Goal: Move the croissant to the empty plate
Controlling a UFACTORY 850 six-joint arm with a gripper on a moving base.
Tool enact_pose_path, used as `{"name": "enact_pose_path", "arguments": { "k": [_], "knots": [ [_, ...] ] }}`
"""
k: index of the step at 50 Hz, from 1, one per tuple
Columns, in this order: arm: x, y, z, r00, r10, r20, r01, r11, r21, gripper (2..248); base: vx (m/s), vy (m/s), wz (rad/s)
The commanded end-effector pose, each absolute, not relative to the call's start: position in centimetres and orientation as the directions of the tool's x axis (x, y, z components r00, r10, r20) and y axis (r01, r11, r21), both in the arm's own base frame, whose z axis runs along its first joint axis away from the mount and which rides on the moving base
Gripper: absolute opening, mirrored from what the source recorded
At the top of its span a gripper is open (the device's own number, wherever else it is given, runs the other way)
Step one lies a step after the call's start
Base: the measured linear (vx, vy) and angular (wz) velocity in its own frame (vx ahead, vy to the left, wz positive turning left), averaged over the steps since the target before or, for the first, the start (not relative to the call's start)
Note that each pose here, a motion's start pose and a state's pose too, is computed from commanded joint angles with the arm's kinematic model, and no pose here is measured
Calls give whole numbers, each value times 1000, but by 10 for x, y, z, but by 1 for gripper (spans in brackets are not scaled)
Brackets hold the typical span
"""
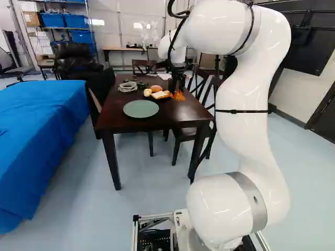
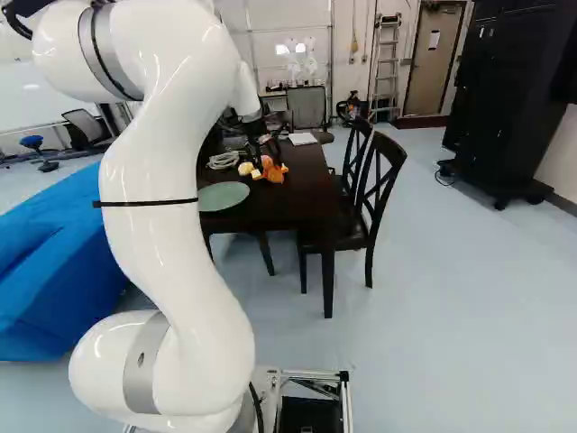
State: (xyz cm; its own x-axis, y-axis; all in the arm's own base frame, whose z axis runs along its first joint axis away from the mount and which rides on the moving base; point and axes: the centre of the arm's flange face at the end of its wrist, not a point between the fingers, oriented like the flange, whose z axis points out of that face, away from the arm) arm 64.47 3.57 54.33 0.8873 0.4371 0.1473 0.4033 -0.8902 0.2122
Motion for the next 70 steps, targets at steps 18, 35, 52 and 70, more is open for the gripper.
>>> {"name": "enact_pose_path", "arguments": {
  "k": [18,35,52,70],
  "knots": [
    [652,62,543,870,467,158,433,-877,209,94,0,0,0],
    [652,92,542,861,479,172,451,-875,176,94,0,0,0],
    [649,122,542,852,492,178,472,-870,143,94,0,0,0],
    [653,155,542,830,523,191,506,-852,136,94,0,0,0]
  ]
}}
